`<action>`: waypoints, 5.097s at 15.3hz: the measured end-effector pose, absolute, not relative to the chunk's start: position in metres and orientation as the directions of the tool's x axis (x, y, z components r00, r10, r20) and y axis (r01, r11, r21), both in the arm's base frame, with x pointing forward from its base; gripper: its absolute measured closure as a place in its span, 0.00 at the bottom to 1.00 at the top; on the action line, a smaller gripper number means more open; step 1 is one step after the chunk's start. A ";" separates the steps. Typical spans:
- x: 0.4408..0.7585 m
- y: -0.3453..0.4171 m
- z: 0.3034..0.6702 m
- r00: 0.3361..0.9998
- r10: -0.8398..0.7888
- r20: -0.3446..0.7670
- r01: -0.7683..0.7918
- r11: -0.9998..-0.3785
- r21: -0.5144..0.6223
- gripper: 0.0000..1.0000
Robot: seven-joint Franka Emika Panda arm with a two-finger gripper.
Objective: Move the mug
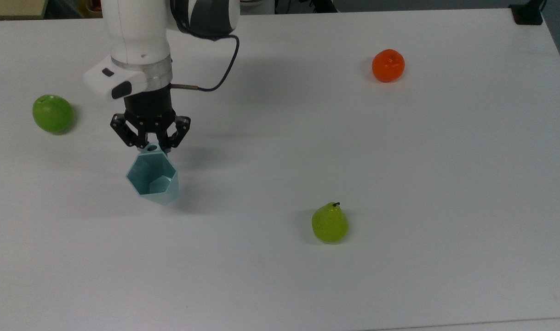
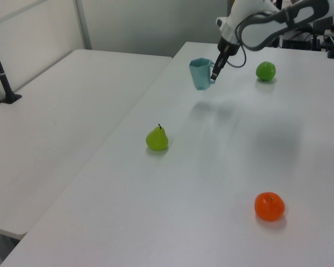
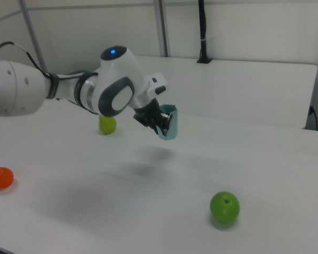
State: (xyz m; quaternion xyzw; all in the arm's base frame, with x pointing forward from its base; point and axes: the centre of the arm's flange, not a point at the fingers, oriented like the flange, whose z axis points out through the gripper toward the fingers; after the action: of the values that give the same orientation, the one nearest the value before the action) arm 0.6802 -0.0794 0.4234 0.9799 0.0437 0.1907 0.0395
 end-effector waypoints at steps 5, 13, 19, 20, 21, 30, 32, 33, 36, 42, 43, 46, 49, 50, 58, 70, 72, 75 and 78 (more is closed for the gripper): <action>0.635 -0.070 0.500 0.970 0.097 0.224 0.094 -0.995 0.024 0.75; 0.532 -0.063 0.564 0.994 0.111 0.001 0.111 -0.991 -0.081 0.75; 0.485 -0.046 0.518 0.991 0.132 -0.032 0.129 -0.988 -0.082 0.75; 0.482 -0.042 0.505 0.990 0.135 -0.029 0.133 -0.989 -0.071 0.75; 0.481 -0.038 0.492 0.990 0.138 -0.026 0.136 -0.989 -0.062 0.75; 0.475 -0.031 0.408 0.988 0.154 0.019 0.155 -0.988 -0.005 0.75; 0.480 -0.032 0.396 0.989 0.147 0.019 0.146 -0.989 0.010 0.75; 0.483 -0.032 0.390 0.989 0.145 0.022 0.144 -0.989 0.015 0.75; 0.492 -0.032 0.376 0.989 0.138 0.047 0.137 -0.990 0.026 0.75; 0.494 -0.032 0.372 0.989 0.136 0.053 0.134 -0.991 0.029 0.75; 0.494 -0.032 0.372 0.989 0.136 0.053 0.134 -0.991 0.029 0.75; 0.493 -0.032 0.372 0.990 0.135 0.048 0.134 -0.991 0.028 0.75; 0.486 -0.031 0.360 0.991 0.134 -0.009 0.134 -0.991 0.020 0.71; 0.484 -0.031 0.356 0.991 0.133 -0.020 0.134 -0.991 0.019 0.65; 0.477 -0.031 0.358 0.987 0.130 -0.091 0.131 -0.991 0.006 0.00; 0.498 0.008 0.577 0.984 0.152 -0.088 0.149 -0.988 -0.039 0.00; 0.501 0.010 0.606 0.994 0.095 -0.045 0.092 -0.994 -0.056 0.00; 0.508 0.002 0.629 1.000 -0.012 -0.004 -0.012 -0.996 -0.088 0.00; 0.525 -0.009 0.634 0.999 -0.041 0.031 -0.038 -0.993 -0.112 0.00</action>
State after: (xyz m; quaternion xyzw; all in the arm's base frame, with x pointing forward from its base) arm 0.5250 -0.0092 0.6342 0.9981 -0.0197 0.0166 -0.0557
